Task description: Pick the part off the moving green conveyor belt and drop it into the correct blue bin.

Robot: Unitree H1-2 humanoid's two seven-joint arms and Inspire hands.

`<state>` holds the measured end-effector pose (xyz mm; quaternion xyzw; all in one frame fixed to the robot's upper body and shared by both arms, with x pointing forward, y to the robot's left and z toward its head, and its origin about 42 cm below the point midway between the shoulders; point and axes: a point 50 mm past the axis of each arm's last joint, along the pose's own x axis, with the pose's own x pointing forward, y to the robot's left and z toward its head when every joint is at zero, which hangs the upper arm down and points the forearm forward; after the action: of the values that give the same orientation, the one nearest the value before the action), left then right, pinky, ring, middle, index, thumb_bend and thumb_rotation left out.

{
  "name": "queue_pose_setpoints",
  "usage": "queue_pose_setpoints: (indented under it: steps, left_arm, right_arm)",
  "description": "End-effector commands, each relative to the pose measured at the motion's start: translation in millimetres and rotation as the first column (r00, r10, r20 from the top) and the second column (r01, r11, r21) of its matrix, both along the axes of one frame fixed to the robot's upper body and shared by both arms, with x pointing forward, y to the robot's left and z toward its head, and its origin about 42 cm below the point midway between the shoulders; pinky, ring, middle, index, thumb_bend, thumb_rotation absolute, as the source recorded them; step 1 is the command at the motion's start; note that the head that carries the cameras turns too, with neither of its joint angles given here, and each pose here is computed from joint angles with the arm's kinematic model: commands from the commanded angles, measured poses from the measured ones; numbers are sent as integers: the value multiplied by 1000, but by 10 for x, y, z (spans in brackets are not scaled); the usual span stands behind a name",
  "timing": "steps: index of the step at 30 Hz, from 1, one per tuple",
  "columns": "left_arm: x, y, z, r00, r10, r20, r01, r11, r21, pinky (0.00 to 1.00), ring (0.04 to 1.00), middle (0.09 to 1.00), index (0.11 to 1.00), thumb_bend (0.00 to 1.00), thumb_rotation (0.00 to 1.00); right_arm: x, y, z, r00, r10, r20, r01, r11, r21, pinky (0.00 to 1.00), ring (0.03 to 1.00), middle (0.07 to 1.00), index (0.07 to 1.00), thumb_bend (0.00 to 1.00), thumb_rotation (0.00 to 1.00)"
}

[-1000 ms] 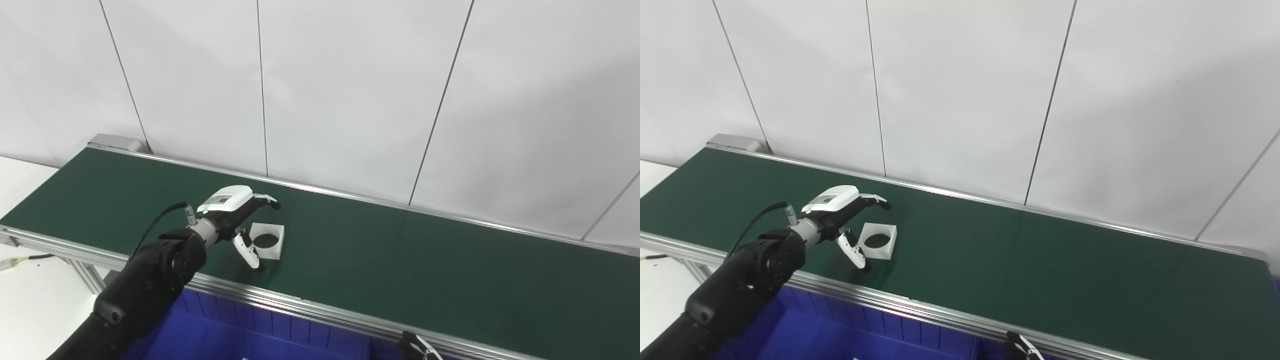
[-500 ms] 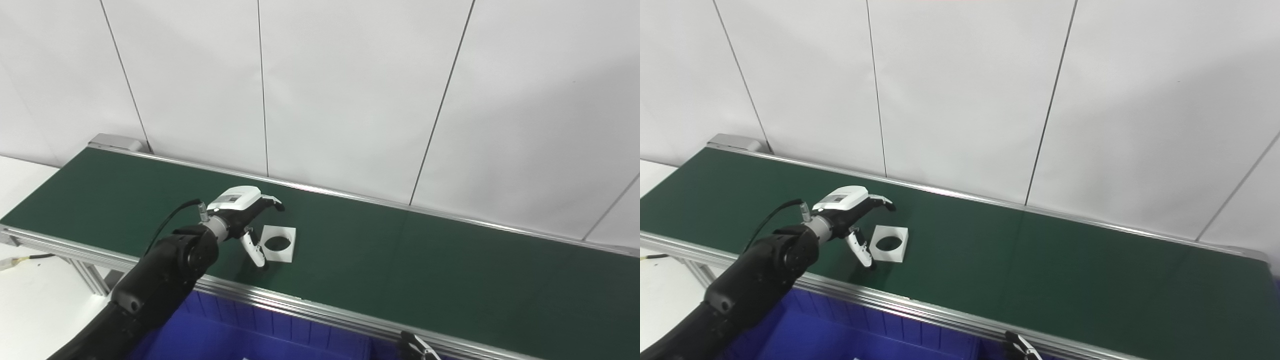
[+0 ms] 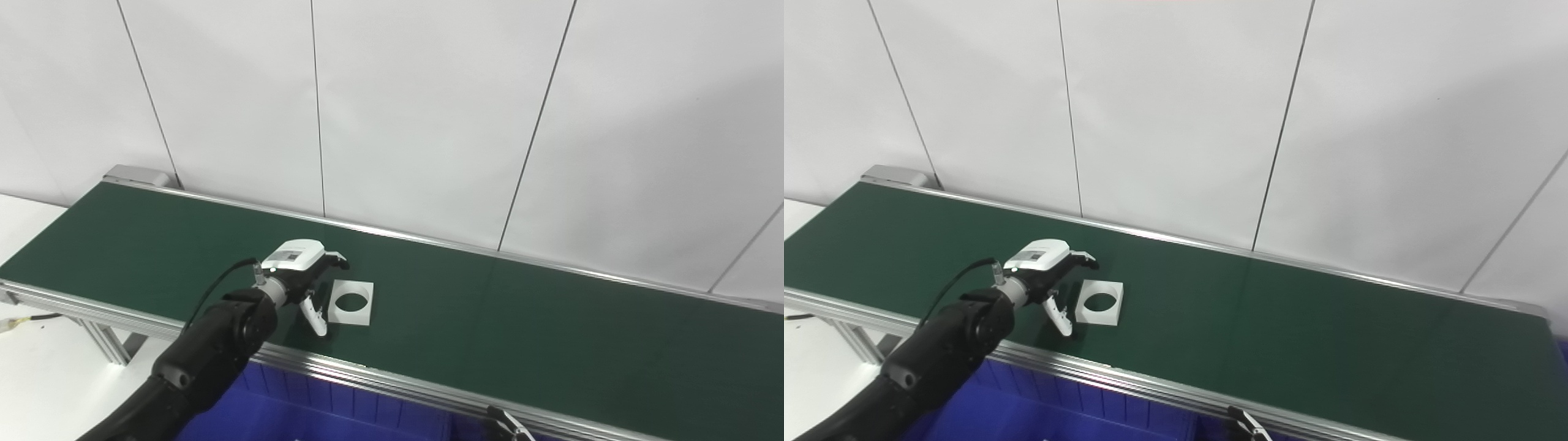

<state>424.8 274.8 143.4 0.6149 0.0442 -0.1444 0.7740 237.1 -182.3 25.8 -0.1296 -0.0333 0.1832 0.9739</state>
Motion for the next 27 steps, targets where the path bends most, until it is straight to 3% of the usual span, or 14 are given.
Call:
queue_pose_setpoints:
  steps: [1, 7, 16, 21, 22, 23, 27]
  left_arm:
    - [152, -133, 223, 995, -30, 98, 31, 1000, -3, 930, 885, 852, 816, 933, 47]
    - [213, -248, 132, 994, -36, 107, 34, 999, 24, 923, 886, 849, 810, 890, 48]
    - [239, -352, 6, 989, -48, 136, 48, 999, 2, 855, 801, 787, 740, 879, 52]
    - [235, -419, -73, 980, -58, 192, 61, 998, -10, 777, 702, 657, 633, 847, 27]
    - [238, -424, -81, 979, -53, 197, 57, 998, -19, 740, 645, 564, 546, 657, 11]
    - [241, -423, -86, 979, -46, 198, 54, 998, -35, 714, 610, 530, 515, 593, 5]
    - [243, -401, -82, 980, -36, 194, 49, 997, -60, 647, 529, 482, 493, 527, 0]
  right_arm:
    - [33, 47, 123, 997, 9, 78, -12, 999, 34, 746, 808, 829, 875, 693, 425]
    - [20, 50, 124, 997, 7, 77, -10, 999, 34, 748, 809, 829, 877, 701, 436]
    - [15, 70, 122, 997, 4, 73, -7, 999, 38, 756, 812, 829, 879, 716, 451]
    - [16, 70, 119, 997, 5, 76, -8, 999, 39, 750, 808, 828, 879, 710, 448]
    - [15, 68, 121, 997, 4, 76, -7, 999, 38, 748, 806, 827, 878, 709, 445]
    - [14, 66, 123, 997, 4, 76, -7, 999, 38, 747, 805, 827, 878, 706, 444]
    - [16, 58, 127, 997, 5, 77, -8, 999, 37, 747, 805, 827, 878, 705, 439]
